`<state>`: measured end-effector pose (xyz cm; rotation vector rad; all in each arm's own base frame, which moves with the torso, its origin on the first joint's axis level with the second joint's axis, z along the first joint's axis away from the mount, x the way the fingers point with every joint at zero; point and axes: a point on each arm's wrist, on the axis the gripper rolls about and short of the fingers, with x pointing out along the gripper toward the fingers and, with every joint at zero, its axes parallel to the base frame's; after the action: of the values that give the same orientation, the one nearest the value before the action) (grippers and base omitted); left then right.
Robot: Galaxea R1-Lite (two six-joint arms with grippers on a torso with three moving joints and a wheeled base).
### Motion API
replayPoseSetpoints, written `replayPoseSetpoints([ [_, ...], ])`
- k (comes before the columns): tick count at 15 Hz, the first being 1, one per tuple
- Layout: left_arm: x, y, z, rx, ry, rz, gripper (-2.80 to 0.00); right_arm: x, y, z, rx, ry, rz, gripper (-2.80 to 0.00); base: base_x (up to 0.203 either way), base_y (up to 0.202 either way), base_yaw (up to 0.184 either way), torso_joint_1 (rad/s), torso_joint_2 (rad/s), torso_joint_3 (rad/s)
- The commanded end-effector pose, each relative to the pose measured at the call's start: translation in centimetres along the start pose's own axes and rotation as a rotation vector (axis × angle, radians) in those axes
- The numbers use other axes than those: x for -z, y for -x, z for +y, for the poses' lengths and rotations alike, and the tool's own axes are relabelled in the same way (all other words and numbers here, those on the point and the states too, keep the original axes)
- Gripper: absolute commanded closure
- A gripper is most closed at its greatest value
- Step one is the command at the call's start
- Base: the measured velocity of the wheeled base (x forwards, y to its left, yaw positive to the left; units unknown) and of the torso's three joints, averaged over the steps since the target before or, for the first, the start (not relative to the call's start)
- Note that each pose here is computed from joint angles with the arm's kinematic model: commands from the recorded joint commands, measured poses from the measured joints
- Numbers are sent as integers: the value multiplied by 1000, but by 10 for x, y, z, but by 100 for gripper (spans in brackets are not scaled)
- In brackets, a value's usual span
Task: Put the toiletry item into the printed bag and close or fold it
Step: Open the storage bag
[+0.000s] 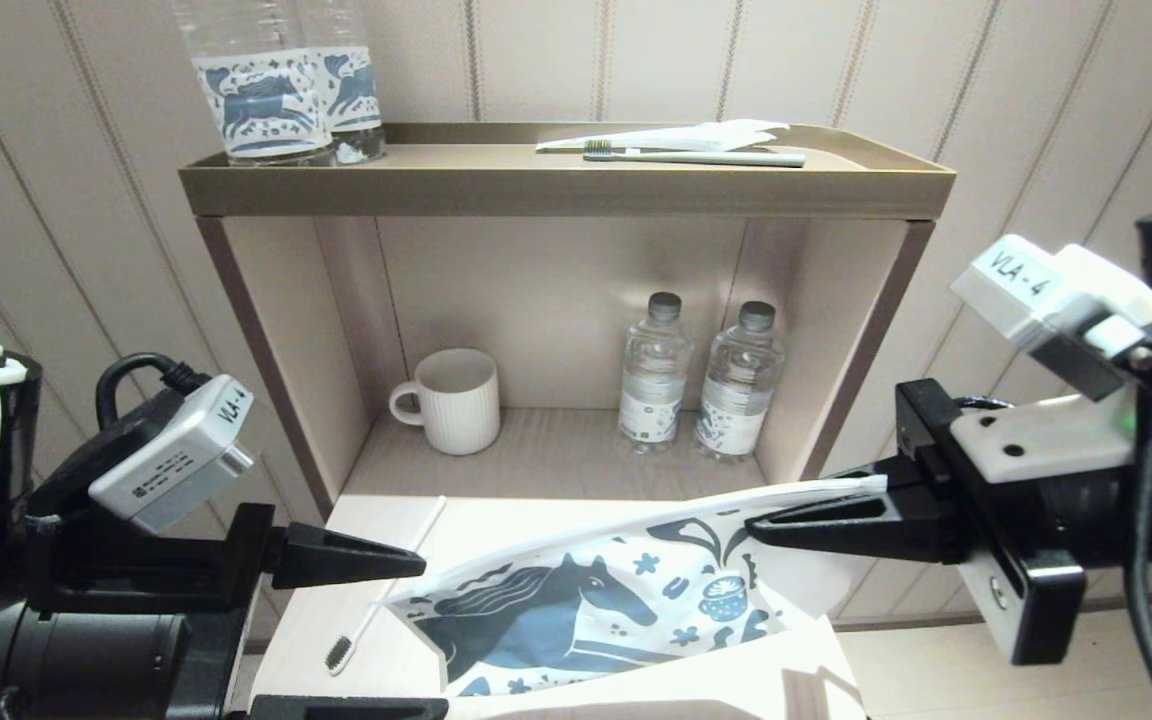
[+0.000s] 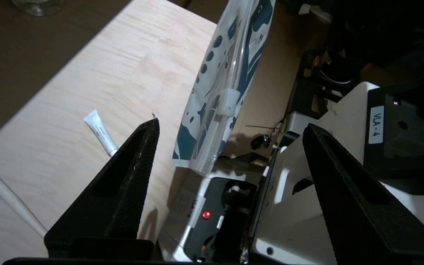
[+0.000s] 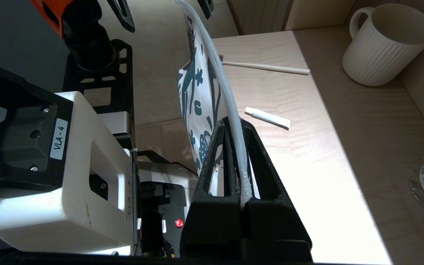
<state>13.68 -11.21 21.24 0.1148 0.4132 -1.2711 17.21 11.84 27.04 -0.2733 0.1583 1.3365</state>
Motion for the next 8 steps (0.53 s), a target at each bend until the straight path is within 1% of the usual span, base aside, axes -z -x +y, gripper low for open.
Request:
replayPoseSetpoints([
  [1,1,-4,3,9,7,12,-280,0,-1,0,-8,1,0,0,0,0,0,0,0,0],
  [4,3,-17,11,57,-10,28,-280,0,-2,-1,-9,0,1,0,0,0,0,0,0,0],
  [8,6,-29,19,67,-35,0,-280,0,-4,-3,-10,-3,3,0,0,0,0,0,0,0],
])
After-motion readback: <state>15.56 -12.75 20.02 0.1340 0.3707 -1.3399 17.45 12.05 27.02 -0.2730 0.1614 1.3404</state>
